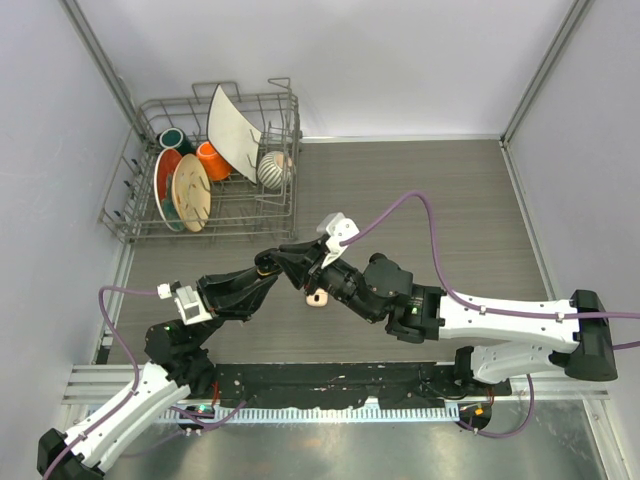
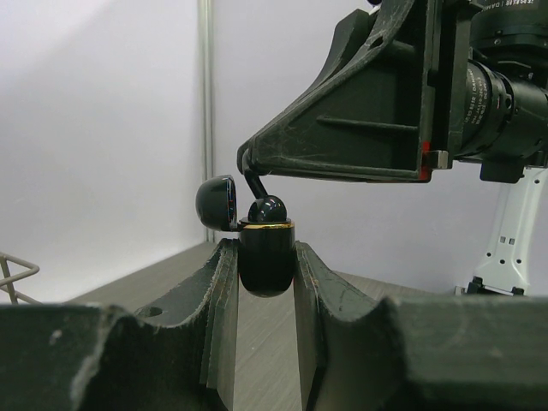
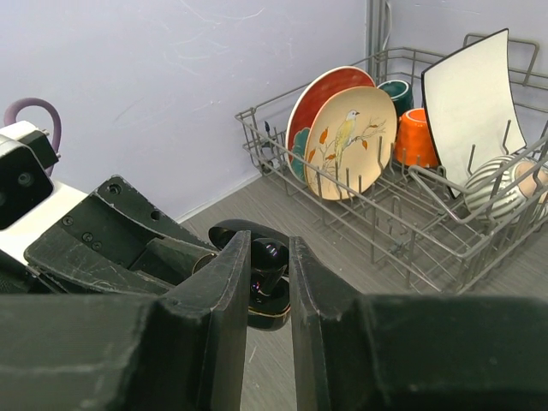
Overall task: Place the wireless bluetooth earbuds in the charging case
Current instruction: Place the earbud in the charging case.
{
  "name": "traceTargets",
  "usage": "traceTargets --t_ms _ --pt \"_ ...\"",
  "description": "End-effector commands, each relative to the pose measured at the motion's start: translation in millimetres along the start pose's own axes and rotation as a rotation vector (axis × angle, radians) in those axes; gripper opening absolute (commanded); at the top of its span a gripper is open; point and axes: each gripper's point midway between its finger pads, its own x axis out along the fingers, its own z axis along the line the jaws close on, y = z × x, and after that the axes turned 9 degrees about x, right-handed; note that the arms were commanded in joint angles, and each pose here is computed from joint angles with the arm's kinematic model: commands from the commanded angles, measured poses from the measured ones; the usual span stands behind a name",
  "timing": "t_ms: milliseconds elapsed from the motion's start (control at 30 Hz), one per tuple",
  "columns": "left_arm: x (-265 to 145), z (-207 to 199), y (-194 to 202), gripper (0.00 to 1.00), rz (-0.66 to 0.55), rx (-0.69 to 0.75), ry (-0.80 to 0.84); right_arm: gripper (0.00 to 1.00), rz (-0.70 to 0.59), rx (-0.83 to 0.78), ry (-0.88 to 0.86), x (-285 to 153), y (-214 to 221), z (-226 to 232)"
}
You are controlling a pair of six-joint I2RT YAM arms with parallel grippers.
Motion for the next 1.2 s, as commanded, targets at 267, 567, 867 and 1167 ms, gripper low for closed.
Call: traceTargets --t_ms 267,567,867,1167 --pt "8.8 1.0 -39.3 0.00 -0.118 0.029 -0.002 0.01 -0.026 -0.030 0.015 0.4 -1.4 -2.0" --pt "8.8 3.1 -39.4 0.00 -0.120 0.034 -0.013 0.01 -0.014 -0.059 0.019 -0.3 3.2 -3.0" --pt "7.4 12.7 -41.6 0.00 -0.131 0.043 -0.068 0.01 -0.027 -0.109 0.000 -2.9 3.2 1.5" --pt "7.1 15.1 -43.2 0.00 -0.136 0.048 -0.082 0.01 -0.037 -0.107 -0.028 -5.4 6.8 6.1"
